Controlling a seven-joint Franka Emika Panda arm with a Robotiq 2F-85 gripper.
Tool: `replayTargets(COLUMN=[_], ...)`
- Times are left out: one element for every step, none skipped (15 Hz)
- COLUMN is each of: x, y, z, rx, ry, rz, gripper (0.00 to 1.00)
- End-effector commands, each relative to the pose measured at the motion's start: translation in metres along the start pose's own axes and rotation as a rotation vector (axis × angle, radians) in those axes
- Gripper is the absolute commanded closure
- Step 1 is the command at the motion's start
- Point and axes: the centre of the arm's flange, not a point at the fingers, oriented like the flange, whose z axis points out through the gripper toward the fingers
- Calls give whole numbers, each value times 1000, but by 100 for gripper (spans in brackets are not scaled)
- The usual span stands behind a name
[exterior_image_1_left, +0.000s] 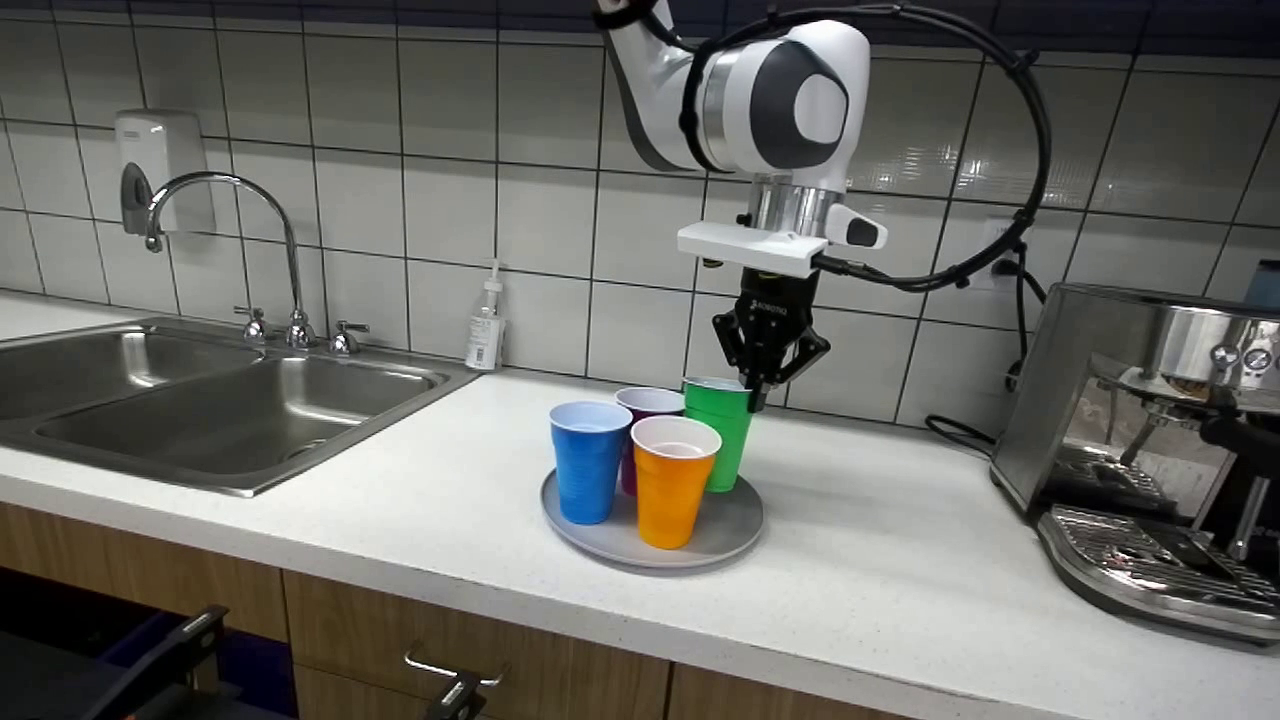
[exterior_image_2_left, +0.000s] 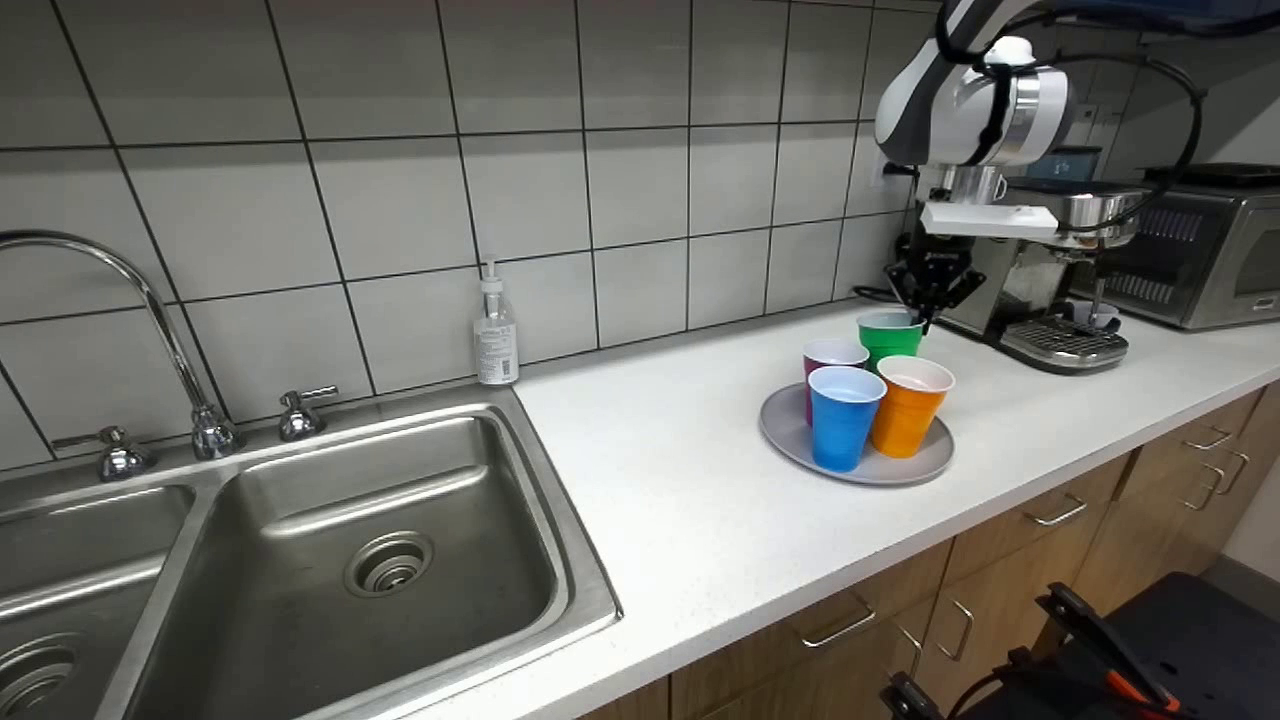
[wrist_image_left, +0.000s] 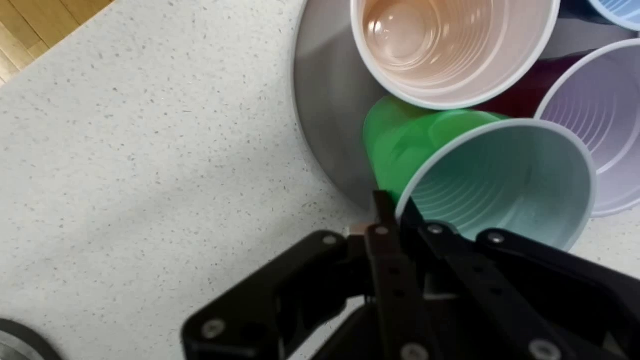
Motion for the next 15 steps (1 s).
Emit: replayTargets(x=[-4,-3,-3,-3,-2,-2,-2,-2,-1,0,0,0,1,1,2], y=[-1,-1,-1,0,0,0,0,1,1,2,3,3,3,3,4], z=[-3,-3,-3,-3,-3,-2,-1,-1,0,1,2,2,3,4,5], rx=[8,8,8,7,8,6,6,5,7,9,9,8,8,7,7], ry=[10,11,12,13,13,13,13,13,10,9,8,8,8,8,8], rz=[-19,-17,-15,-15,-14,-14,-14,-15,-13,-10,-8,-8,-8,-8,-7], gripper=[99,99,99,99,99,99,99,99,99,99,99,99,99,99,99])
